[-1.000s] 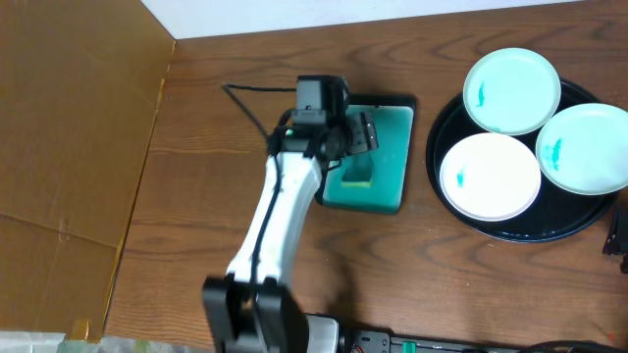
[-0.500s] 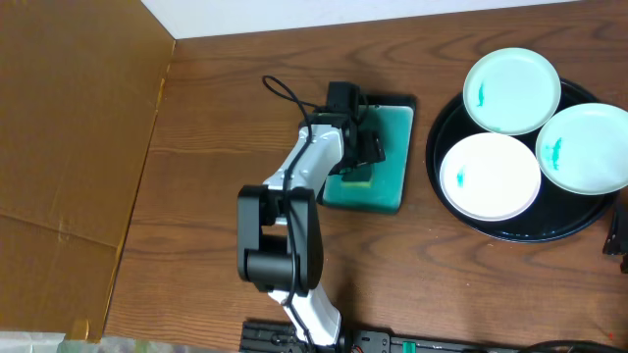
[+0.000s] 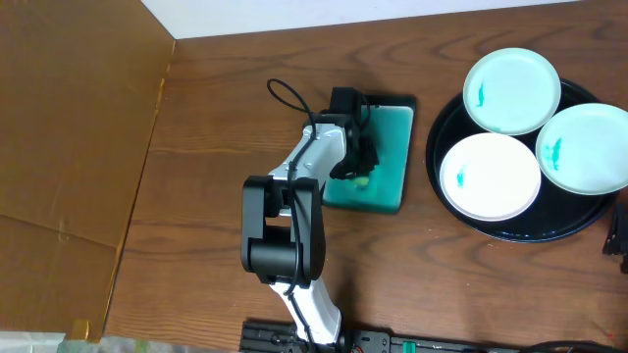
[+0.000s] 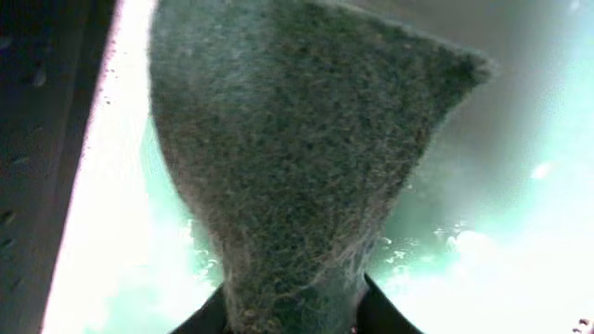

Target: Clean dirty plates on tray and stack at the side

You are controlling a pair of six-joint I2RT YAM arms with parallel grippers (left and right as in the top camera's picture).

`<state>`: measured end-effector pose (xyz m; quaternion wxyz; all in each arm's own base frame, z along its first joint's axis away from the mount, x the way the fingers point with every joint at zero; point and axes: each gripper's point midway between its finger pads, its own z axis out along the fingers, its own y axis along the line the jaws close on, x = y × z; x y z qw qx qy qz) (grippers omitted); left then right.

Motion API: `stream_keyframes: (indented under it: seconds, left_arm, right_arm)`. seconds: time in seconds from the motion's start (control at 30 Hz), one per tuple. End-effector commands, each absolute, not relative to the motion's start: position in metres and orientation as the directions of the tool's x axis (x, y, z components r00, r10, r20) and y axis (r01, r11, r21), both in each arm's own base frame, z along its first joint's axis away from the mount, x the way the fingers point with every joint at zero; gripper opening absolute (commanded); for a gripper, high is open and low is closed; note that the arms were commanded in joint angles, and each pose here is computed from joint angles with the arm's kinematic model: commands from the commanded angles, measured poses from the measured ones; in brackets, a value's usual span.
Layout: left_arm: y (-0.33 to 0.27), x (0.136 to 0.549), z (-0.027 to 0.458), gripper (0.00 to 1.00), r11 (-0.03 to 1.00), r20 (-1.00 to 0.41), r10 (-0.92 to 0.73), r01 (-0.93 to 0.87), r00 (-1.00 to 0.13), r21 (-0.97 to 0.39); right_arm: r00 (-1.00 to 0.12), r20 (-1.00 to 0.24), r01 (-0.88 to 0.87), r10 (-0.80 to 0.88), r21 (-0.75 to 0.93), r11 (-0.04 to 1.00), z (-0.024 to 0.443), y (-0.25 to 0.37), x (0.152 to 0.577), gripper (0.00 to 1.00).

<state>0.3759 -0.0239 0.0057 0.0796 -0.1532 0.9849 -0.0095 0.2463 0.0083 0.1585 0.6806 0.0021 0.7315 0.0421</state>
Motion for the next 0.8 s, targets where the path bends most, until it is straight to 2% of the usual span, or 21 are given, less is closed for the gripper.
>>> stream_keyframes:
  seconds: [0.0,0.03,0.07,0.1,0.13,0.43,0.5,0.57,0.67,0.73,0.77]
  left_arm:
    - [-0.022,0.384,0.007,0.24,0.953,-0.177,-0.303,-0.301,-0.936,-0.037]
    - [-0.021,0.386,0.008,0.27,0.953,-0.188,-0.303,-0.303,-0.934,-0.030]
    - [-0.019,0.388,0.008,0.58,0.952,-0.201,-0.302,-0.304,-0.932,-0.024]
    - [-0.017,0.391,0.009,0.83,0.953,-0.213,-0.300,-0.303,-0.930,-0.018]
    - [-0.016,0.394,0.009,0.88,0.952,-0.226,-0.300,-0.305,-0.927,-0.013]
    - [-0.018,0.421,0.017,0.87,0.952,-0.330,-0.302,-0.301,-0.894,-0.054]
    - [-0.018,0.421,0.017,0.78,0.952,-0.332,-0.302,-0.301,-0.894,-0.055]
    - [-0.017,0.419,0.016,0.59,0.952,-0.322,-0.302,-0.302,-0.897,-0.051]
    - [-0.017,0.415,0.015,0.52,0.952,-0.309,-0.302,-0.303,-0.902,-0.045]
    - [-0.017,0.413,0.015,0.52,0.952,-0.302,-0.301,-0.303,-0.904,-0.042]
    - [-0.017,0.413,0.014,0.54,0.952,-0.299,-0.301,-0.303,-0.906,-0.041]
  right_arm:
    - [-0.075,-0.996,-0.070,0.048,0.053,0.996,0.157,0.011,0.246,0.99]
    - [-0.076,-0.996,-0.070,0.048,0.053,0.996,0.157,0.011,0.246,0.99]
    - [-0.076,-0.996,-0.070,0.048,0.053,0.996,0.157,0.011,0.246,0.99]
    - [-0.076,-0.996,-0.070,0.048,0.053,0.996,0.157,0.011,0.246,0.99]
    - [-0.076,-0.996,-0.070,0.048,0.054,0.996,0.157,0.011,0.246,0.99]
    - [-0.076,-0.996,-0.069,0.048,0.053,0.996,0.157,0.011,0.246,0.99]
    - [-0.076,-0.996,-0.069,0.048,0.053,0.996,0.157,0.011,0.246,0.99]
    - [-0.076,-0.996,-0.069,0.048,0.053,0.996,0.157,0.011,0.246,0.99]
    - [-0.076,-0.996,-0.069,0.048,0.053,0.996,0.157,0.011,0.246,0.99]
    - [-0.076,-0.996,-0.069,0.048,0.053,0.996,0.157,0.011,0.246,0.99]
    - [-0.076,-0.996,-0.069,0.048,0.053,0.996,0.157,0.011,0.246,0.99]
